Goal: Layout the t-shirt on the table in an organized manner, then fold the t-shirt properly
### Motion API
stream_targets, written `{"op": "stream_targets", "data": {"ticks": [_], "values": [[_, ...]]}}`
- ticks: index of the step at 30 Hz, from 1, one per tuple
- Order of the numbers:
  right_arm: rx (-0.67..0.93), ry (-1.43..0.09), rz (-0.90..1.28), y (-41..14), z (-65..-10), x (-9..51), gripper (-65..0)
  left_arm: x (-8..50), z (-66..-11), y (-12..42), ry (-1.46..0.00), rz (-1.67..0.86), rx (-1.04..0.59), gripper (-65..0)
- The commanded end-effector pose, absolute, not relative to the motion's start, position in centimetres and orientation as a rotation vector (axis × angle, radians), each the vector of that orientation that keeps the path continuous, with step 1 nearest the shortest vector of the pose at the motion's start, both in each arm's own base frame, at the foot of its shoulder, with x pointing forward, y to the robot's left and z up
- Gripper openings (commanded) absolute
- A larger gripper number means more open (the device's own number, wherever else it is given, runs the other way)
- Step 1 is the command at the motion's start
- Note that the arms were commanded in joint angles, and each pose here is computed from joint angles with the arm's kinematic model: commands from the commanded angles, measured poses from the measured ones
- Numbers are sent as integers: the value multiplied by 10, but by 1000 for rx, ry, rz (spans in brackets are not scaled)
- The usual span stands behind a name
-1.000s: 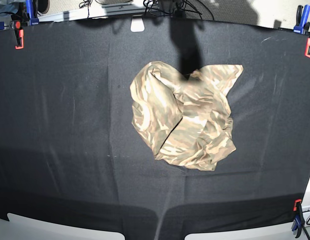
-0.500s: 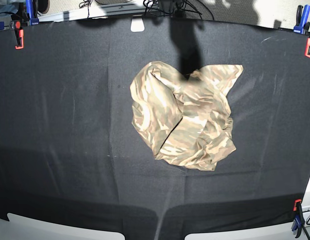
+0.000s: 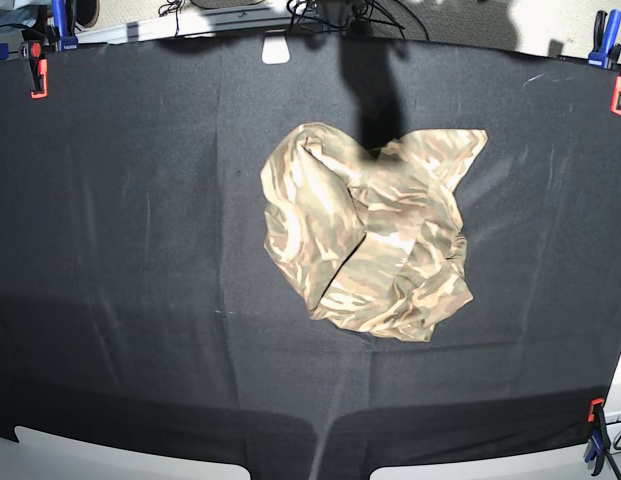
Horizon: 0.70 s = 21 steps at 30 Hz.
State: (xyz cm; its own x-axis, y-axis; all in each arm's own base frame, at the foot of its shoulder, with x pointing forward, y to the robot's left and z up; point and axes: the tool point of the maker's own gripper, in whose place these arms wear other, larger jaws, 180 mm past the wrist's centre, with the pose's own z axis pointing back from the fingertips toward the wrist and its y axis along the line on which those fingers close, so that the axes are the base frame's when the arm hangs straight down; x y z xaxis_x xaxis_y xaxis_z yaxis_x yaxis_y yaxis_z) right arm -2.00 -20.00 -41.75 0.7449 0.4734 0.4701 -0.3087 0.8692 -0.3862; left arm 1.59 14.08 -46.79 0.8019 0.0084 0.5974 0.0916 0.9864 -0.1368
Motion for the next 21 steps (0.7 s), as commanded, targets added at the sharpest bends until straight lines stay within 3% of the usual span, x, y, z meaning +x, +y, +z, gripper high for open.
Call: {"op": "stream_targets", "data": {"ticks": [1,8,21], "values": [[-309,-650,459,-198,-404,-9,-375,15,-461,138,-637,-49,-172,-339],[-343,-807,445,-195,-368,38,-374,29,-438,116,-510,-2,-264,-339],[-385,-893,487,-212,-342,72,-374,90,-370,98,-726,-63,-310,-339]]}}
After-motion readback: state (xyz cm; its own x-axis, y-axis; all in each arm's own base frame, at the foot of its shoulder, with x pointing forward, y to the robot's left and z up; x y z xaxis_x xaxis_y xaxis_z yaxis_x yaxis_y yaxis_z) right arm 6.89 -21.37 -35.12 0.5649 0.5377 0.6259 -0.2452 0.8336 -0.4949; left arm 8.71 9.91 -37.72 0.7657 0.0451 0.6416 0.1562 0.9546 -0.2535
